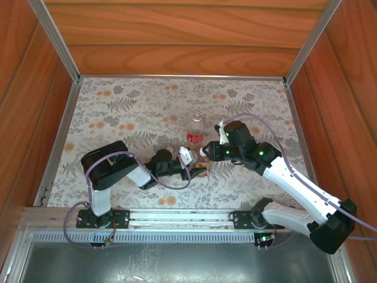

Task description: Screw on the bottle caps

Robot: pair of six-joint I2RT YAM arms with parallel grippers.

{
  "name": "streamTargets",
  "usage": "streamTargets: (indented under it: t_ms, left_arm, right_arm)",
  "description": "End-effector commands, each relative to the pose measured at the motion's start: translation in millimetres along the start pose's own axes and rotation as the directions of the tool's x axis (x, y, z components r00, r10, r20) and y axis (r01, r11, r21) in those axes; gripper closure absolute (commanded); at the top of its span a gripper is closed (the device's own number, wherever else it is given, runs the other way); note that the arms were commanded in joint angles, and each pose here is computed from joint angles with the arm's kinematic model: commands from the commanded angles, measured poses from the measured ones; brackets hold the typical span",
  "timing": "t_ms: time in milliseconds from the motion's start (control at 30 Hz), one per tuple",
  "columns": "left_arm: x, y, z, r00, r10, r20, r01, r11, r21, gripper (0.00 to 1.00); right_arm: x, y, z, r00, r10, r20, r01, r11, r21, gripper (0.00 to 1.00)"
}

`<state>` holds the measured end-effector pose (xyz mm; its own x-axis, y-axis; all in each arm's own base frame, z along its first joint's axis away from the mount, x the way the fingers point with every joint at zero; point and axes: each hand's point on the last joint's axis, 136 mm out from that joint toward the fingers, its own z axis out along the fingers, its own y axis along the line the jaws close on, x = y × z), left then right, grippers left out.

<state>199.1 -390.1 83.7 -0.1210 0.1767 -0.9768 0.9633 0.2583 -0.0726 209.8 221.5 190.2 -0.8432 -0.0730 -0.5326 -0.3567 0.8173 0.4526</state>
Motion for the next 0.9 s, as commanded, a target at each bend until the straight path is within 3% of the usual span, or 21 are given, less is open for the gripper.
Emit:
streamTargets:
  t_ms: [0,233,467,867]
  left_arm:
    - [68.3,-5.8,-9.6,0.97,-0.093,-0.225,0.095,0.995,-0.005,0.35]
    - [69.2,-6.9,-8.3,0.969,-0.092,-0.227,0.096,0.995,0.005,0.35]
    - [70.7,-7.6,-10.5,0.968,-0.091,-0.235,0.094,0.996,0.004,0.35]
    - [72.6,-7.9,-7.6,0.966,-0.096,-0.241,0.102,0.995,0.012,0.35]
  right_arm:
    - [36.6,-36.6,7.6,0.986,0.096,-0.133,-0.077,0.987,0.144,0.64]
    - [18.6,-12.5,-4.6,0.998,0.022,-0.052,-0.021,1.0,0.017,0.59]
    - [-7.3,-0.7,-13.8,0.999,-0.028,0.042,0.028,0.999,-0.019,0.56]
    - [-9.3,7.6,1.3,0.999,-0.05,-0.016,0.049,0.997,-0.056,0.77]
